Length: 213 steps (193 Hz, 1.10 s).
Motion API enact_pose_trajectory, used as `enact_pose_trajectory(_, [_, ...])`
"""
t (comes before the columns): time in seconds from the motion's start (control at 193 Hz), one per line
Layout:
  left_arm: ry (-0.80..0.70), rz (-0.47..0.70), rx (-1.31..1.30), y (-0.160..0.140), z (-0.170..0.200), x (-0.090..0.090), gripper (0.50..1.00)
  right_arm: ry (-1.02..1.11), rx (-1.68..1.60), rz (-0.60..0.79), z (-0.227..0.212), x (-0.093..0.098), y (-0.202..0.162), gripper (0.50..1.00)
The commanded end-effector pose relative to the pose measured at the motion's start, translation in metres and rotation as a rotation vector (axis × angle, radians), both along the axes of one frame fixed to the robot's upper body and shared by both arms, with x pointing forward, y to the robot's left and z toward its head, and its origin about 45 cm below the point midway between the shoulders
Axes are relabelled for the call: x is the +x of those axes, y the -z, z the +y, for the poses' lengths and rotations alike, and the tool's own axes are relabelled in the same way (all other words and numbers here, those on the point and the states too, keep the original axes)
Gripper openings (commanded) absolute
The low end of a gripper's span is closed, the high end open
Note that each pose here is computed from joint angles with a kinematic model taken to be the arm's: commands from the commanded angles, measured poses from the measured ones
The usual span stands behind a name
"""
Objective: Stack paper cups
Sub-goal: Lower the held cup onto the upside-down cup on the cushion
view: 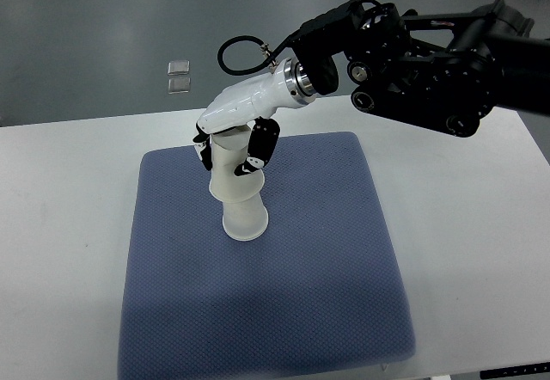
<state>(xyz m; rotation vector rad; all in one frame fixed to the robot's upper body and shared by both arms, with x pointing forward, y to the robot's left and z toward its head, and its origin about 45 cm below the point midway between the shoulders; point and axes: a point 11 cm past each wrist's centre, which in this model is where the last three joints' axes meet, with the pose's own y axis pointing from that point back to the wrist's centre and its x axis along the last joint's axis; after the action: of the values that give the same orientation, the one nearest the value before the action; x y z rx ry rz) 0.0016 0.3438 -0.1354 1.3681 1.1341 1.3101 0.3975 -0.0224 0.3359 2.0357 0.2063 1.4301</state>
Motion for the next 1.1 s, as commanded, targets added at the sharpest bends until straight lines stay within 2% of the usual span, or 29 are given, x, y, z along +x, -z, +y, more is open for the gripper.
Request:
enact_pose_trajectory(0.0, [-0.001, 0.001, 0.001, 0.0, 0.0, 0.0, 1.0, -0.001, 0.013, -0.002, 0.001, 0.0, 0.001, 0.599])
enact_pose_trajectory(0.424, [0.001, 0.001, -0.001, 0.0, 0.0, 0.0, 1.0, -0.005, 0.044, 0.011, 0.008, -0.003, 0.008, 0.603])
enact_pose_trajectory(0.517, [0.0, -0.002, 0.001, 0.0, 0.0, 0.0, 1.0, 0.003, 0.053, 0.003, 0.007, 0.0, 0.007, 0.619])
enact_pose_trajectory(1.097, [0.001, 0.001, -0.001, 0.0, 0.0, 0.0, 1.0, 0.022, 0.045, 0.005, -0.003, 0.004, 0.008, 0.619])
